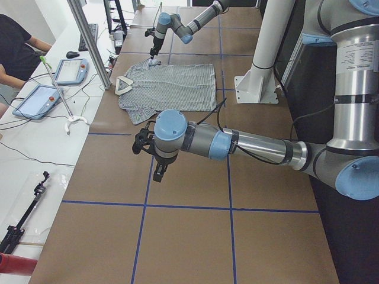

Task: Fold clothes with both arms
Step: 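Move the right gripper over the shirt's shoulder near the collar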

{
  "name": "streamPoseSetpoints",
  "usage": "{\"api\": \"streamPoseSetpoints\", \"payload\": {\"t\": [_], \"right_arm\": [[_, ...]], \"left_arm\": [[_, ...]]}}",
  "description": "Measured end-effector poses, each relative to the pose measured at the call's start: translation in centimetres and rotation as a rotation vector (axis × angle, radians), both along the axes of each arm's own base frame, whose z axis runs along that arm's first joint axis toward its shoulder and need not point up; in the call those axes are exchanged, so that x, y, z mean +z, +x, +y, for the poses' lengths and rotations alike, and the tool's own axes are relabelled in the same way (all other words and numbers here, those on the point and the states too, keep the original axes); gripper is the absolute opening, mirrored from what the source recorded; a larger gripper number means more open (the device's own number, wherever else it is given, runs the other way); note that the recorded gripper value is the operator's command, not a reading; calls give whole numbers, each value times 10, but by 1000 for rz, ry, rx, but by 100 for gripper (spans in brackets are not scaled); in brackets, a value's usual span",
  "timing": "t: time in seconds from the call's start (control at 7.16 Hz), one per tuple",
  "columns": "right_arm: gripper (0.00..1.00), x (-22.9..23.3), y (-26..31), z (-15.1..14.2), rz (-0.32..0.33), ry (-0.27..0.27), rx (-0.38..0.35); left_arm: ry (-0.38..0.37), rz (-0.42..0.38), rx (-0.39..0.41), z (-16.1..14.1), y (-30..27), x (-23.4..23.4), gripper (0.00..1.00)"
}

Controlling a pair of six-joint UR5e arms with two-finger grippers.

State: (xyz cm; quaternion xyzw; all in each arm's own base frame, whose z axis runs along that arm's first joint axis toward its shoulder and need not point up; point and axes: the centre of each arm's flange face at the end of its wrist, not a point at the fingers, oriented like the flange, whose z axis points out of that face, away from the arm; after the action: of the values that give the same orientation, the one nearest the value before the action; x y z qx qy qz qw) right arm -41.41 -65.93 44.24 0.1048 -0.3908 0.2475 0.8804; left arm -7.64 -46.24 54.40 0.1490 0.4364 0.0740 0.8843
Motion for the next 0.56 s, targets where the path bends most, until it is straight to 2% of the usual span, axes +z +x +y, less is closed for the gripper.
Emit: {"api": "streamPoseSetpoints", "payload": {"t": [0.14,0.28,0.42,0.56], "right_arm": [[40,4,0,-2,17,2,14],[6,6,0,-3,25,4,21],[0,7,0,-4,29,5,24],[0,7,0,-4,29,5,25]], "left_arm": [[1,0,0,0,0,-1,100],[3,0,1,0,0,-1,100],[3,0,1,0,0,-1,100],[3,0,0,0,0,-2,100]]}}
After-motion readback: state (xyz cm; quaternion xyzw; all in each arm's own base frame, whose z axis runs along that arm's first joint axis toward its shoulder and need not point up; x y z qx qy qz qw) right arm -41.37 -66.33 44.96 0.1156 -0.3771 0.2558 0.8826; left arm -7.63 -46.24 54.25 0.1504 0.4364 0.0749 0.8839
